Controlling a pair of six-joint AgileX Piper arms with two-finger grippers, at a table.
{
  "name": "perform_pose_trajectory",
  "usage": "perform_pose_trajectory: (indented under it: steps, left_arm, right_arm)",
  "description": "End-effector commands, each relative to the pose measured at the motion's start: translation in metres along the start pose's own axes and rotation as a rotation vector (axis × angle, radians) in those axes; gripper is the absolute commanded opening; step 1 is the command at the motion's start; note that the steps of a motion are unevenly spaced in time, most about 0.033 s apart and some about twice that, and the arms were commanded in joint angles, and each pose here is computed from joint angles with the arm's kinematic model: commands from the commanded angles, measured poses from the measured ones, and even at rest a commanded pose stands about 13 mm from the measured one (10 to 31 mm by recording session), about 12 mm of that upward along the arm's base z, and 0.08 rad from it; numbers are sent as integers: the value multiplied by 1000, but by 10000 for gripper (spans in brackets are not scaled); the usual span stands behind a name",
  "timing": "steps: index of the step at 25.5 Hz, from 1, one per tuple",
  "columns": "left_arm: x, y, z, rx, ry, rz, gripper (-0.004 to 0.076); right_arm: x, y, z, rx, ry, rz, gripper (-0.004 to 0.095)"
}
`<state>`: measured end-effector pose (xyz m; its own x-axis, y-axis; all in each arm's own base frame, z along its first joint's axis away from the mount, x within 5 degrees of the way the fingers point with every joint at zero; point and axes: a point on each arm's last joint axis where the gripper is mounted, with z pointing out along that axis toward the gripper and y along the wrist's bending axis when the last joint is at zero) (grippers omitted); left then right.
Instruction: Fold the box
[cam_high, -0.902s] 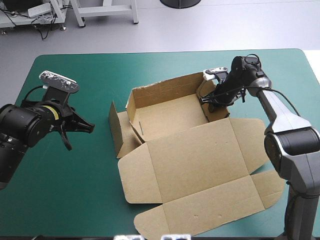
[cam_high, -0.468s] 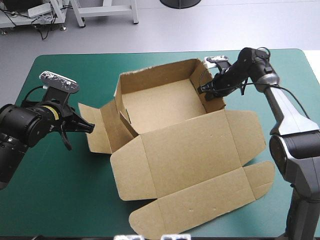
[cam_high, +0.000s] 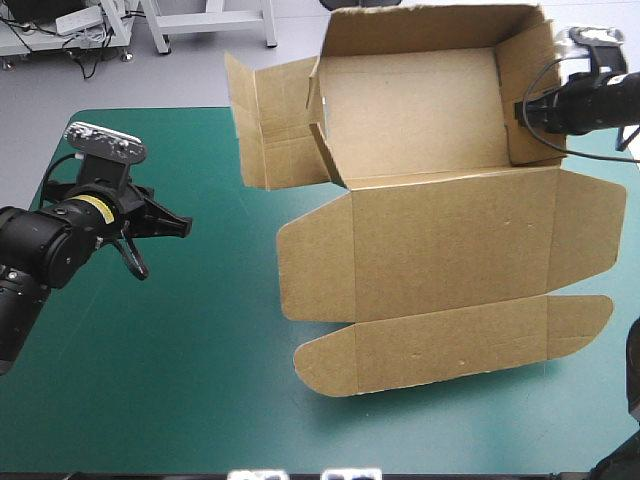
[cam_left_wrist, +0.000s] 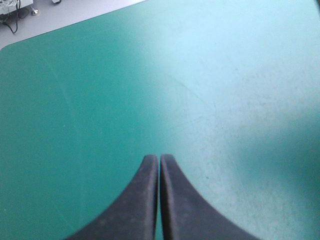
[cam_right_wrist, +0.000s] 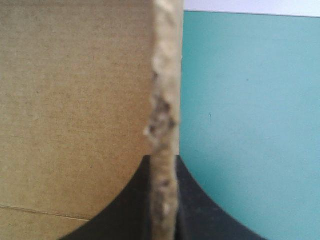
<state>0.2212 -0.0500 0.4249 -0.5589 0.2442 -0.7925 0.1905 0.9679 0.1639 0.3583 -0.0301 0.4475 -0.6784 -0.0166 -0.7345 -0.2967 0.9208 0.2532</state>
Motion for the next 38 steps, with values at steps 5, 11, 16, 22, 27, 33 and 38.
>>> perform_pose_trajectory:
  steps: [5, 11, 16, 22, 27, 33, 38]
  left_arm:
    - [-17, 34, -1, 88, -196, -127, 15]
    - [-14, 56, 40, 424, -197, -240, 15]
    - [-9, 54, 82, 675, -172, -269, 15]
    - [-21, 43, 97, 1061, -353, -381, 15]
    - [-23, 40, 94, 1073, -354, -379, 15]
    - [-29, 7, 93, 1170, -312, -345, 15]
    - [-34, -13, 88, 1223, -303, -305, 38]
  right_arm:
    - [-8, 20, -54, -47, -149, -44, -20]
    - [-13, 32, -56, -173, -207, -47, -20]
    - [-14, 35, -56, -197, -217, -53, -20]
    - [-14, 64, -43, -266, -189, -131, -20]
    - [-12, 73, -35, -240, -147, -166, -20]
    - [-12, 70, -28, -221, -127, -155, -20]
    - [-11, 58, -12, -183, -87, -120, -20]
